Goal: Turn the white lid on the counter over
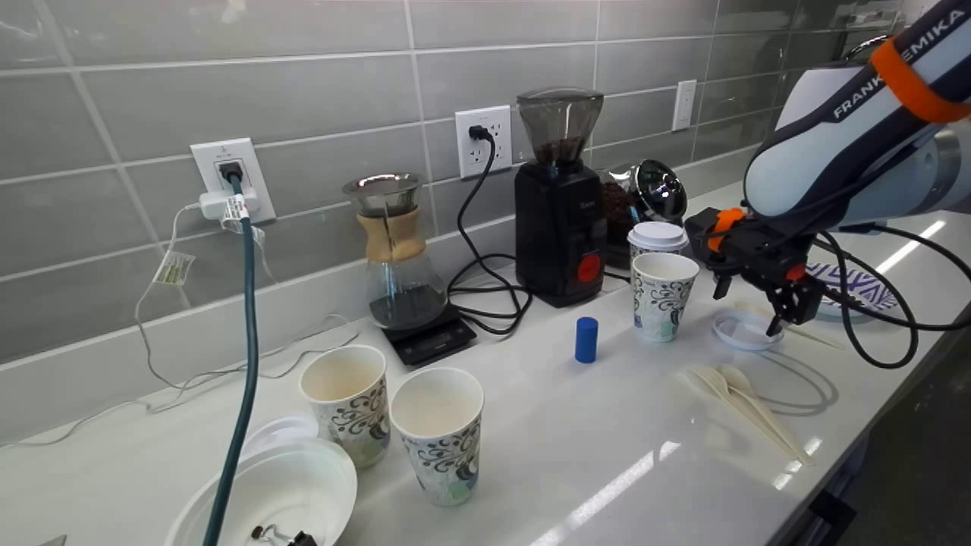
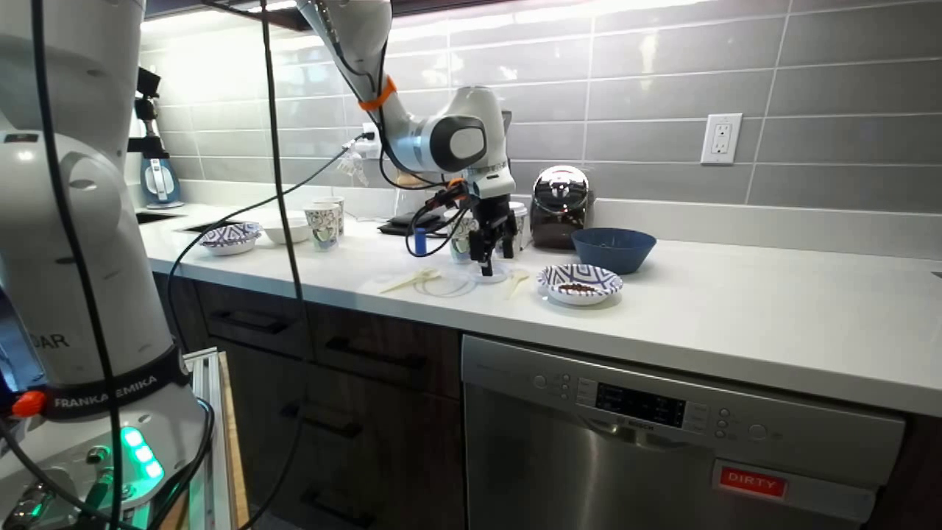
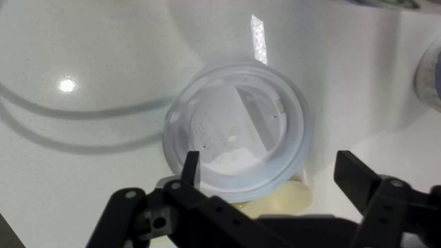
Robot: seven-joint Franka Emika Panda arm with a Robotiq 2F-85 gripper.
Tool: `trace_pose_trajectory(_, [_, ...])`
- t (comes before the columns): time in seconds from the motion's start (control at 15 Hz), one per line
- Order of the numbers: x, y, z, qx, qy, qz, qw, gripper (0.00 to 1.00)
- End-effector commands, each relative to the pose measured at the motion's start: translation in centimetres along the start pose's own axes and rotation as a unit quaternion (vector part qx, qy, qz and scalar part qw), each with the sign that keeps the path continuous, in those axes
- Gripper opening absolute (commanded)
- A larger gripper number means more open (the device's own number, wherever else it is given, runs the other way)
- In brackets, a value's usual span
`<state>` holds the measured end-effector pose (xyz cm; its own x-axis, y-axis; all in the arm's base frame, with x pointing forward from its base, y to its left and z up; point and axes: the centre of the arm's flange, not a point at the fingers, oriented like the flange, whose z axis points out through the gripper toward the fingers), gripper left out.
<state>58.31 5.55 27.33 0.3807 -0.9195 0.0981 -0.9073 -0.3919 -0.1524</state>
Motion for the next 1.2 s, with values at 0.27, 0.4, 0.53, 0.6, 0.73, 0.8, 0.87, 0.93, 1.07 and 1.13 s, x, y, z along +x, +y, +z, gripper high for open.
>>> trace_pose_trajectory(0.27, [-0.4, -0.9, 0.4, -0.034, 0.010, 0.015, 0.9993, 1.00])
trace_pose_trajectory(0.4, [-0.4, -0.8, 0.5, -0.041, 0.011, 0.016, 0.9990, 1.00])
trace_pose_trajectory(0.53, [-0.4, -0.7, 0.6, -0.049, 0.012, 0.017, 0.9986, 1.00])
trace_pose_trajectory(0.6, [-0.4, -0.6, 0.6, -0.053, 0.012, 0.018, 0.9984, 1.00])
trace_pose_trajectory(0.73, [-0.5, -0.5, 0.5, -0.059, 0.013, 0.021, 0.9979, 1.00])
trace_pose_trajectory(0.8, [-0.5, -0.5, 0.5, -0.063, 0.014, 0.021, 0.9977, 1.00])
trace_pose_trajectory(0.87, [-0.5, -0.4, 0.5, -0.068, 0.016, 0.022, 0.9973, 1.00])
trace_pose_trajectory(0.93, [-0.5, -0.3, 0.6, -0.070, 0.018, 0.023, 0.9971, 1.00])
trace_pose_trajectory(1.07, [-0.6, 0.0, 0.6, -0.071, 0.018, 0.025, 0.9970, 1.00])
trace_pose_trajectory(1.13, [-0.6, 0.1, 0.7, -0.070, 0.019, 0.028, 0.9970, 1.00])
